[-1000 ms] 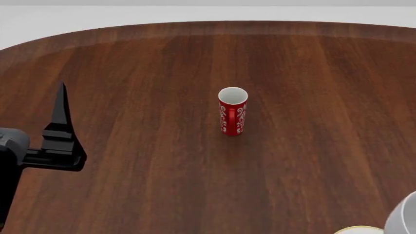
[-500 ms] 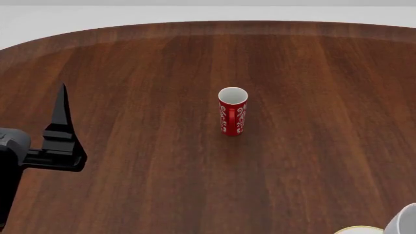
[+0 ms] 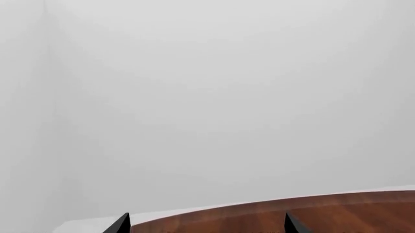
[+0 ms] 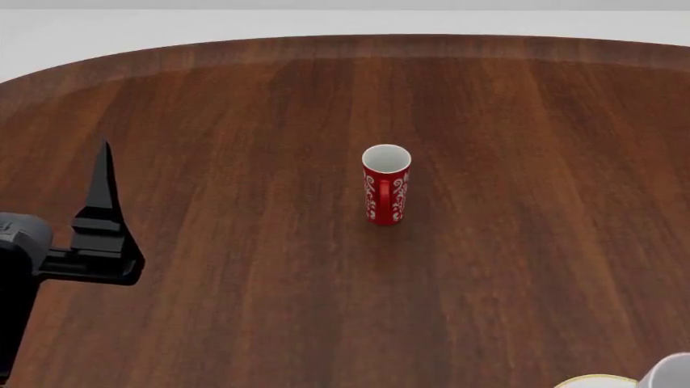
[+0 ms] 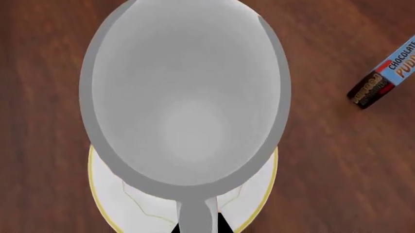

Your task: Put the white mug on the plate.

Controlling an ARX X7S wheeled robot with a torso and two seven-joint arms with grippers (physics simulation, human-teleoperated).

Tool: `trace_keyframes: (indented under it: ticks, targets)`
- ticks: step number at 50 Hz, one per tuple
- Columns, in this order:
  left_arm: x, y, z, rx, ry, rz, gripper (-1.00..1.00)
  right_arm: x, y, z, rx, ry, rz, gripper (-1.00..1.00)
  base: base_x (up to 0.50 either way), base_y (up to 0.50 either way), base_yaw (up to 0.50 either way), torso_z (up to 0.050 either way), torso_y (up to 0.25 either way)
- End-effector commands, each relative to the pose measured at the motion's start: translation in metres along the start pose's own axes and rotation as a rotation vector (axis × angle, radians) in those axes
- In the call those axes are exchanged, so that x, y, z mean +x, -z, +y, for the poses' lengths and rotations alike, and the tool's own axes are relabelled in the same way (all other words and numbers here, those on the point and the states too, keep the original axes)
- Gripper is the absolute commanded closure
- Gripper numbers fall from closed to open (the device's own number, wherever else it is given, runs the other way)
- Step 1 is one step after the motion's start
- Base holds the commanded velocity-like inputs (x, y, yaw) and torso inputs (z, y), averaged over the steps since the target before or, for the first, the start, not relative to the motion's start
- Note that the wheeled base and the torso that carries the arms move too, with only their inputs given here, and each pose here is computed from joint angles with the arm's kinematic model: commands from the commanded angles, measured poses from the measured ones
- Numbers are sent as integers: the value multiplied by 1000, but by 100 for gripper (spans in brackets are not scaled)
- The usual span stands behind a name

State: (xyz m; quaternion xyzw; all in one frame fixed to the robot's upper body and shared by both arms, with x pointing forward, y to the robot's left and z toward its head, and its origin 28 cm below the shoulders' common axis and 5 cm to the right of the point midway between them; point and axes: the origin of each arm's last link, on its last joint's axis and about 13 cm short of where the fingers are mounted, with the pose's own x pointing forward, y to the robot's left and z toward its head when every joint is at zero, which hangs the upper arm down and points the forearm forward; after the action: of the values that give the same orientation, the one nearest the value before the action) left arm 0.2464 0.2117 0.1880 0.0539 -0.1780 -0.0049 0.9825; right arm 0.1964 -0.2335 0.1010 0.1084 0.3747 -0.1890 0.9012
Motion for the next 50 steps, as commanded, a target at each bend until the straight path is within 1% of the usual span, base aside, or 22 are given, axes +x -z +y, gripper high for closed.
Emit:
trace_keyframes:
  ticks: [1,23,50]
  targets:
    - [0,1,0,-1,0,2,-100,3,2,-1,-7,5,1,100,0,0,0,0,0]
    - [1,1,-2,-4,5,2,-100,7,16,-7,6,15,32,100,0,0,0,0,0]
    - [2,4,-2,-5,4,7,-100,14,21,-5,-2,14,57,100,0,0,0,0,0]
